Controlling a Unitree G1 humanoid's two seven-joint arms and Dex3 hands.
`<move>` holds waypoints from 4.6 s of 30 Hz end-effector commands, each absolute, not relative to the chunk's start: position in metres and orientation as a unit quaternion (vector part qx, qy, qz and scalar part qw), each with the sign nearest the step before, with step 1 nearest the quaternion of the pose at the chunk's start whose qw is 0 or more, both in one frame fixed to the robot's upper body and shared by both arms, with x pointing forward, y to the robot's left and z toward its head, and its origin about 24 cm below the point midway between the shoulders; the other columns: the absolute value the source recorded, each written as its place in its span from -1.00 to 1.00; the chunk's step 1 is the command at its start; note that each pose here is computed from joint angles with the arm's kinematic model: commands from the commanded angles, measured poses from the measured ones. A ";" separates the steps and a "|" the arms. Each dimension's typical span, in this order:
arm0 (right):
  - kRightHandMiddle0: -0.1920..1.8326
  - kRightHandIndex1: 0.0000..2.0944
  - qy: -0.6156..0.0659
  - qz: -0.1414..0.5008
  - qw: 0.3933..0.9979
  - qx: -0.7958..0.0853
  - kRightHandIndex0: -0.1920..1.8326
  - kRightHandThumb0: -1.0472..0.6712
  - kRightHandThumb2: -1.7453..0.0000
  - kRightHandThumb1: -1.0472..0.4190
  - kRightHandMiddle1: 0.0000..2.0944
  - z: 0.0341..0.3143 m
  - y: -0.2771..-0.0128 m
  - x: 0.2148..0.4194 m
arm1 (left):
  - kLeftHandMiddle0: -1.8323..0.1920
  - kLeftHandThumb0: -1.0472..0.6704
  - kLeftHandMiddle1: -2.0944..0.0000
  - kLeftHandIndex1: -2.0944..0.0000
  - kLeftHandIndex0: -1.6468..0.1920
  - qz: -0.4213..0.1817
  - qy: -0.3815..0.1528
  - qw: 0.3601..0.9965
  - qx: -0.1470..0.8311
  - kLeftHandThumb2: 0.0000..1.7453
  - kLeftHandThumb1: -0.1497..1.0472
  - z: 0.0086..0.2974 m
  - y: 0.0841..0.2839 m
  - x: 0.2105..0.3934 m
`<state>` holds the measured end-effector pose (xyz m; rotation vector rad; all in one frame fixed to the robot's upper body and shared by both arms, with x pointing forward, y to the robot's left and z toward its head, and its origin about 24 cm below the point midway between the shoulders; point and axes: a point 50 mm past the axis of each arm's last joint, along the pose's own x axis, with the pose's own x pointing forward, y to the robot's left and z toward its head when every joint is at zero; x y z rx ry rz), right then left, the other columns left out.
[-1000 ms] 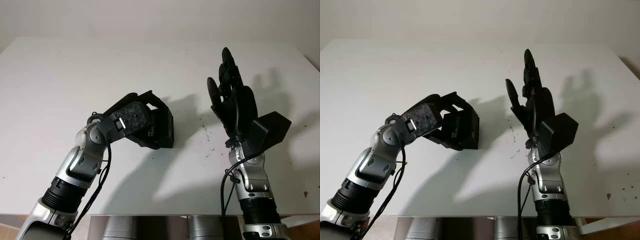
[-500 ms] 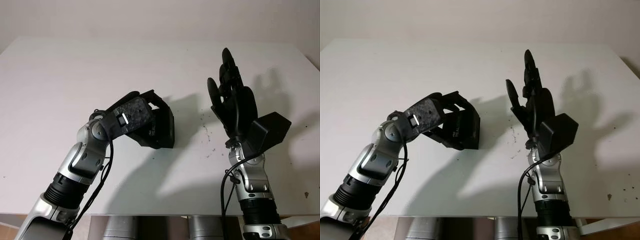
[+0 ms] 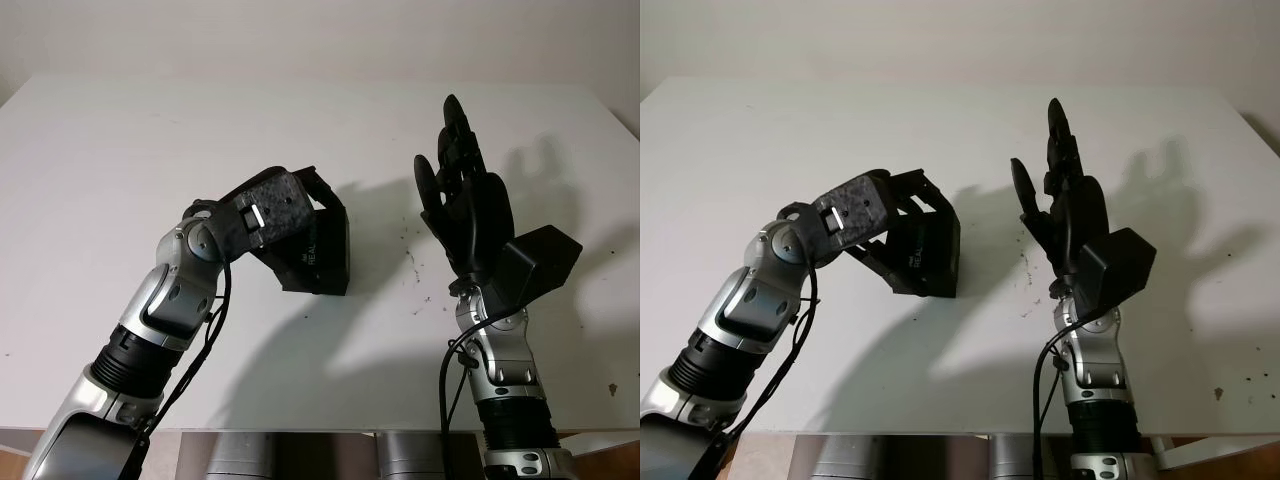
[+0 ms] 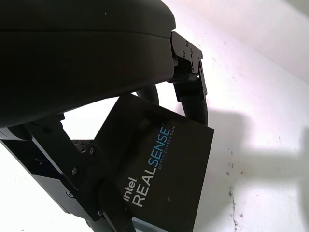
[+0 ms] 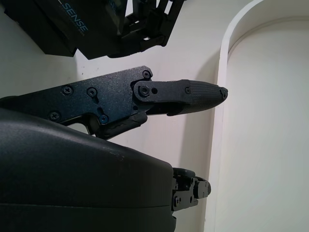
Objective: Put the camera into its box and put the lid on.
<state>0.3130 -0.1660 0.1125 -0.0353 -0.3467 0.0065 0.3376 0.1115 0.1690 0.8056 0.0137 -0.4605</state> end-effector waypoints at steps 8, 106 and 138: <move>-0.76 -0.95 -0.183 -0.001 0.983 -0.015 -0.89 -0.55 0.59 -1.00 -0.94 0.115 -0.165 0.311 | 0.42 0.11 -0.36 -0.33 0.43 -0.231 0.004 0.888 0.397 -0.94 0.82 0.177 0.102 0.341; -0.76 -0.95 -0.163 0.016 0.986 -0.007 -0.87 -0.54 0.61 -1.00 -0.95 0.113 -0.166 0.317 | 1.00 -0.55 1.00 1.00 1.00 -0.153 -0.099 0.971 -0.152 -0.35 1.00 0.142 0.118 0.317; -0.87 -0.97 -0.151 0.041 0.988 0.000 -0.93 -0.58 0.52 -1.00 -0.98 0.116 -0.162 0.332 | 1.00 -0.67 1.00 1.00 1.00 -0.005 -0.199 0.979 -0.043 -0.15 1.00 0.163 0.206 0.328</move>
